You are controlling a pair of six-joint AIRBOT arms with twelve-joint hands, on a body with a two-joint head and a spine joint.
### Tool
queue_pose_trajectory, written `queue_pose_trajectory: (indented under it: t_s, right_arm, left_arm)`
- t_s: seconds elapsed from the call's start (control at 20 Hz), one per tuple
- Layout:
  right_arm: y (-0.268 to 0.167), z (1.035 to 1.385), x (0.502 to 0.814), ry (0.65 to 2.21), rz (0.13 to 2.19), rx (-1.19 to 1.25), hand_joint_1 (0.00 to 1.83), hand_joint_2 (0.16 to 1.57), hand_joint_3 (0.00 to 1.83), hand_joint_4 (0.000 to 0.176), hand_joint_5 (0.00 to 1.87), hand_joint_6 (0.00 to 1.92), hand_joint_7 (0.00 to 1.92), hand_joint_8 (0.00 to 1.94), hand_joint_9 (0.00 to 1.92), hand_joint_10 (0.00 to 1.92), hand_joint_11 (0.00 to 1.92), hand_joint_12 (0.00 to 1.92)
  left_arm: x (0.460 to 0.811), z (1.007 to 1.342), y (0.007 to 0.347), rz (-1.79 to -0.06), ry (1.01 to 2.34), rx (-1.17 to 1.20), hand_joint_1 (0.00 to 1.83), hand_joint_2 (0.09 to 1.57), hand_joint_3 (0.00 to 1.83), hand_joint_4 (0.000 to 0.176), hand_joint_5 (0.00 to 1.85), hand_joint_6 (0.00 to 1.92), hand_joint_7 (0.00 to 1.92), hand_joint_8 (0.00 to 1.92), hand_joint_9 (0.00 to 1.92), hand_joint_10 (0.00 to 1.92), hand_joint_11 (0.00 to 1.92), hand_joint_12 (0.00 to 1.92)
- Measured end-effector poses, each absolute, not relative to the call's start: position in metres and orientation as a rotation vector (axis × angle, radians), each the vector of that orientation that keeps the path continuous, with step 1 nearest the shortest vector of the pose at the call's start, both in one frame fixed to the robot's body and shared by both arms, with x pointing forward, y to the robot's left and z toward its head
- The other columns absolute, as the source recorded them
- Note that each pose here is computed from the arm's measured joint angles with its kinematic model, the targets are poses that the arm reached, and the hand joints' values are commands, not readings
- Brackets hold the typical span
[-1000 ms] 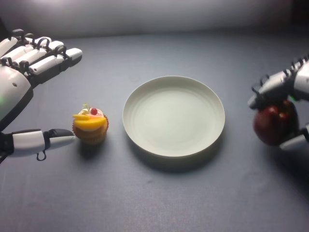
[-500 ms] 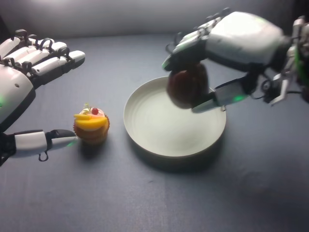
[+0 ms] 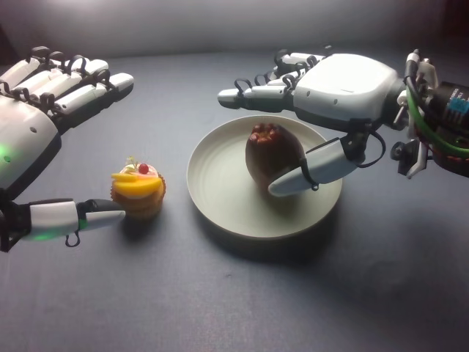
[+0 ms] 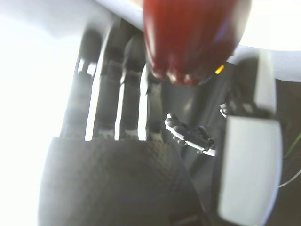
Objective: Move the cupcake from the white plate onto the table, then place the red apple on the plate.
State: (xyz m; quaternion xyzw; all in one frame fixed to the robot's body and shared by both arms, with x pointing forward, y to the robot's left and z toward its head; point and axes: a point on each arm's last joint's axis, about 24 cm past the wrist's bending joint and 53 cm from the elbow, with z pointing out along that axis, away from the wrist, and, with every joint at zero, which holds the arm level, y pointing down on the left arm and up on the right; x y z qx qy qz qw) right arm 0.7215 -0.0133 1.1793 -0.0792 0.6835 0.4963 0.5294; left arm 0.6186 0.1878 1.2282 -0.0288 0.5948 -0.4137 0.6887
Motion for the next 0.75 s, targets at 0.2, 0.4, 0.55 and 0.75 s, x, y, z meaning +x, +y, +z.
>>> queue_pose_trajectory:
  t_s: [0.2, 0.4, 0.55, 0.75]
  right_arm:
    - [-0.007, 1.187, 0.705, 1.614, 1.240, -0.200, 0.73, 0.94, 0.01, 0.101, 0.04, 0.00, 0.33, 0.00, 0.37, 0.01, 0.00, 0.79]
    - [-0.074, 1.218, 0.687, 1.485, 1.309, -0.097, 0.40, 0.90, 0.00, 0.170, 0.00, 0.00, 0.04, 0.01, 0.01, 0.00, 0.00, 0.03]
    - [-0.138, 1.232, 0.671, 1.382, 1.339, 0.035, 0.43, 1.09, 0.01, 0.176, 0.00, 0.00, 0.09, 0.00, 0.07, 0.00, 0.00, 0.00]
    - [-0.150, 1.229, 0.628, 1.302, 1.445, 0.060, 0.35, 1.12, 0.00, 0.147, 0.00, 0.00, 0.09, 0.01, 0.08, 0.01, 0.02, 0.01]
  left_arm:
    - [0.618, 1.229, 0.188, -0.947, 1.325, -0.080, 0.78, 0.90, 0.00, 0.087, 0.27, 0.00, 0.21, 0.00, 0.17, 0.00, 0.00, 0.60]
    - [0.613, 1.229, 0.196, -0.982, 1.308, -0.115, 0.73, 0.93, 0.00, 0.119, 0.22, 0.00, 0.19, 0.00, 0.19, 0.00, 0.00, 0.50]
    - [0.609, 1.230, 0.203, -1.020, 1.285, -0.157, 0.74, 0.95, 0.00, 0.108, 0.17, 0.00, 0.16, 0.00, 0.16, 0.00, 0.01, 0.42]
    - [0.596, 1.234, 0.202, -1.095, 1.251, -0.176, 0.73, 0.94, 0.00, 0.122, 0.07, 0.00, 0.16, 0.01, 0.15, 0.01, 0.00, 0.54]
